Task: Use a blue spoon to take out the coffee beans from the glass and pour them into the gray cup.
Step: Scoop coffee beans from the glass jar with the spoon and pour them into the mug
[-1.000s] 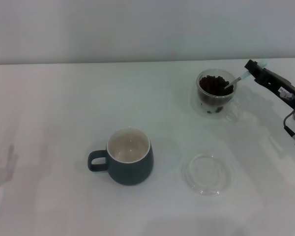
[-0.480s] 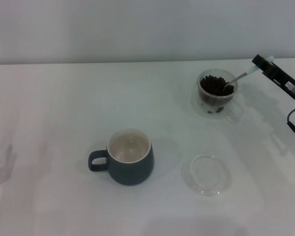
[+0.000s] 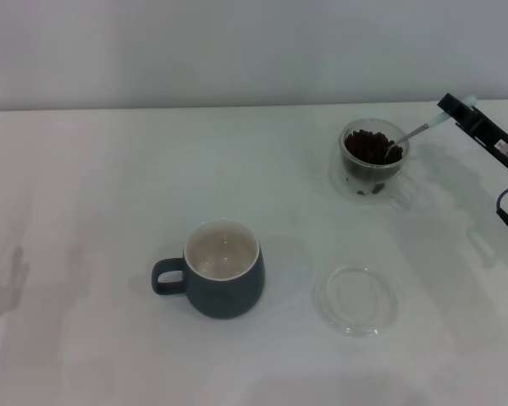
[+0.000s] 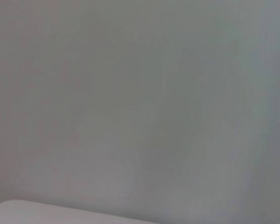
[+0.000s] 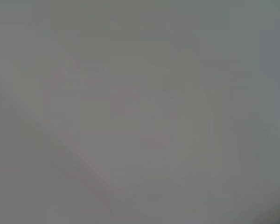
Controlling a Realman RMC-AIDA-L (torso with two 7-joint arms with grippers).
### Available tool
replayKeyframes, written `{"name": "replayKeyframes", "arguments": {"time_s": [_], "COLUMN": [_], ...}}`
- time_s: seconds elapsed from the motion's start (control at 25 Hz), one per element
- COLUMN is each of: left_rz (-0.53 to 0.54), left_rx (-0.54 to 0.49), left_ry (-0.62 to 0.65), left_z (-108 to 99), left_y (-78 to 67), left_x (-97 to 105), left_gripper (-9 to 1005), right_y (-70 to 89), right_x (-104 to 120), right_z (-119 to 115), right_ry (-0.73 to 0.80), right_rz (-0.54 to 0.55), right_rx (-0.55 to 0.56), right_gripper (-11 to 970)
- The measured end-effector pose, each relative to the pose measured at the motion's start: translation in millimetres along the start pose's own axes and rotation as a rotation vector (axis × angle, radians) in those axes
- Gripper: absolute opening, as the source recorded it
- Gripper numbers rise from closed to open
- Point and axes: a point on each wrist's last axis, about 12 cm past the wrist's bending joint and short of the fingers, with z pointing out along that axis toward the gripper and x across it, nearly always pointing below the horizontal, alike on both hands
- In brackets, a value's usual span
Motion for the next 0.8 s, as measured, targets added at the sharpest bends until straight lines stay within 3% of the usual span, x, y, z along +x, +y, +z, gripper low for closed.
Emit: {"name": "replayKeyframes", "arguments": {"time_s": [0.8], "left_rz": [0.001], "left_rx": [-0.004], "left_ry": [0.002], "left_z": [-1.9], "left_y": [1.5], "left_x": [0.4], "left_gripper": [789], "right_y": [-3.4], "right_x": [0.3], "right_z": [-6.4], "right_ry": [-0.020], "right_rz": [0.114], "right_rx": [0.000], "right_gripper": [145]}}
